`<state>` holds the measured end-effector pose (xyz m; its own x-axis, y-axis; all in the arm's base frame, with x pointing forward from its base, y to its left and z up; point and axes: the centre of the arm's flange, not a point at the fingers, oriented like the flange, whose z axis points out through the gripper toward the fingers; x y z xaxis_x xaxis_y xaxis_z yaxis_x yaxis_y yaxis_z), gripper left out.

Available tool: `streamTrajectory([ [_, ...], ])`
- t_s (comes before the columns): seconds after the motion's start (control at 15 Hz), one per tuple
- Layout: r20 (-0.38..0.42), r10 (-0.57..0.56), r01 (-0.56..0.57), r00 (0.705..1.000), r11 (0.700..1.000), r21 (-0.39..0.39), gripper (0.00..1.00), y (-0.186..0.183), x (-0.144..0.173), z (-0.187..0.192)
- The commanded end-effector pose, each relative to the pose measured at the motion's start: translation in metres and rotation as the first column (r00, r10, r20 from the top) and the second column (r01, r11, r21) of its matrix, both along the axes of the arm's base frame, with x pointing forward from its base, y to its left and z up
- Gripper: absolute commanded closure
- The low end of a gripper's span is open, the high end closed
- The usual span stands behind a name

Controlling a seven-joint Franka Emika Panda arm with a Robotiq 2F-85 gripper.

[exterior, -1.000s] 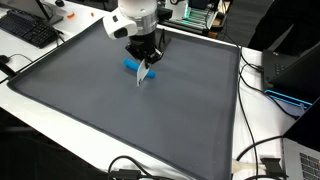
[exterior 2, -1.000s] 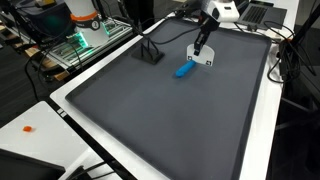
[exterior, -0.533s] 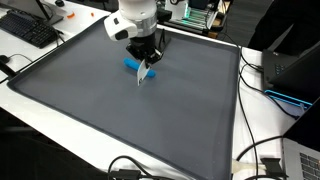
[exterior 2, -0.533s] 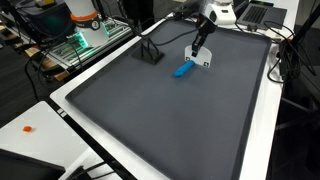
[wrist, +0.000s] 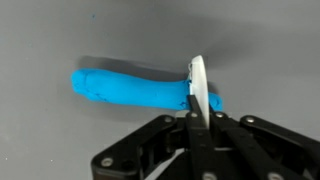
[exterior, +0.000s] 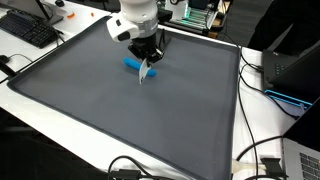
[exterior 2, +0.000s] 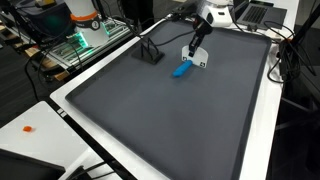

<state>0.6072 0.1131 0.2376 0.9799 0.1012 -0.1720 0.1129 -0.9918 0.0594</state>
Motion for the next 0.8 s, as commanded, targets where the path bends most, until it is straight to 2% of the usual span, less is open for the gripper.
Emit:
streamTrajectory([
  [0.0,-0.095,0.017,-0.014,0.995,0.999,0.031,0.99,-0.001,-0.026,-0.019],
  [0.4,-0.134,0.067,-0.052,0.989,0.992,0.119,0.99,0.016,-0.033,-0.015],
  [0.73,-0.146,0.079,-0.066,0.986,0.994,0.09,0.99,0.018,-0.032,0.002],
])
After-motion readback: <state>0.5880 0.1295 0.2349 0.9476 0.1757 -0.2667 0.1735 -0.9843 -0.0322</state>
